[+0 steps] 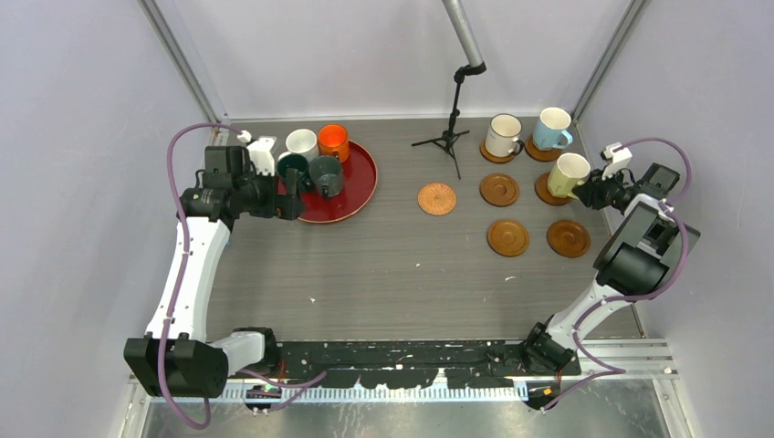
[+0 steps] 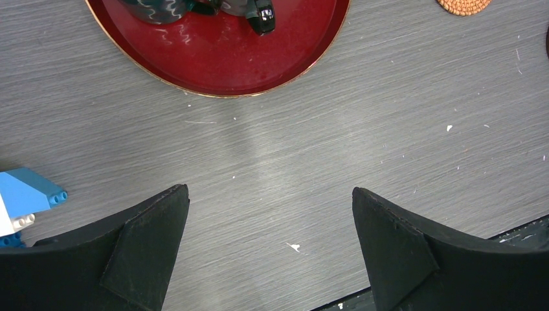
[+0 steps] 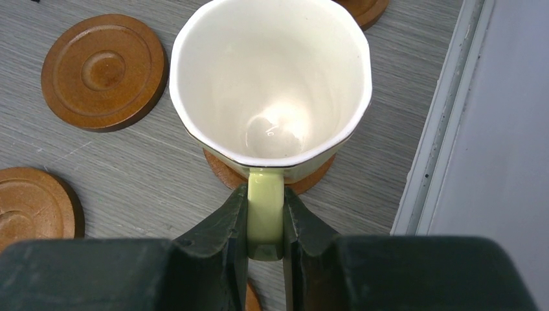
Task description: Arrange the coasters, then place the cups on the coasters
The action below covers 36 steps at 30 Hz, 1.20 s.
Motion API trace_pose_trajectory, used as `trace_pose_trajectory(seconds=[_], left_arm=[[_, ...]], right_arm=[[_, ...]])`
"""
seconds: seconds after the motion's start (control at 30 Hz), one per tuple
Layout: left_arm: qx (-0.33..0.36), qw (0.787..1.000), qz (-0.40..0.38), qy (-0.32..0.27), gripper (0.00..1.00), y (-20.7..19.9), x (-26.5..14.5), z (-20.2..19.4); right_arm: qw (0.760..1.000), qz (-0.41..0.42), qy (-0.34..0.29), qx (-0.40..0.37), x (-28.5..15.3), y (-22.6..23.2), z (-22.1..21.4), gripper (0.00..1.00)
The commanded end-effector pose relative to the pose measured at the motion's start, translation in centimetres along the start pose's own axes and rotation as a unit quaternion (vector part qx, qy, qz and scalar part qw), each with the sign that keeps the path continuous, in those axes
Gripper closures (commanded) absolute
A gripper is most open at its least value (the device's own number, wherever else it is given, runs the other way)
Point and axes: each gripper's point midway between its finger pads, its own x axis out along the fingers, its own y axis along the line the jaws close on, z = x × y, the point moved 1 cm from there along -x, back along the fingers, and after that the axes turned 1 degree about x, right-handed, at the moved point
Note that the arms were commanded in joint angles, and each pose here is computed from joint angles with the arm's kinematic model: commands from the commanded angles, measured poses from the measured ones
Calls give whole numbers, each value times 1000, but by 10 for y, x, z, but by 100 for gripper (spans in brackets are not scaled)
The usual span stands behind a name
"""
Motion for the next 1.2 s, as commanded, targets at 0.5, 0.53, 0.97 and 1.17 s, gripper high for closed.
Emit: trace_pose_trajectory(seconds=[0.5, 0.53, 0.97, 1.17], left_arm=[[12, 1000, 6, -21, 0, 2, 0, 12], [12, 1000, 6, -22, 0, 1, 0, 12], [18, 1000, 1, -22, 0, -1, -4, 12], [27, 999, -1, -24, 0, -2, -8, 10]], right_arm=[[1000, 6, -2, -5, 11, -2, 9, 61], [1000, 6, 1, -6, 11, -2, 9, 59], [998, -6, 56, -9, -41, -1, 17, 28], [995, -5, 97, -19, -92, -4, 38, 27]])
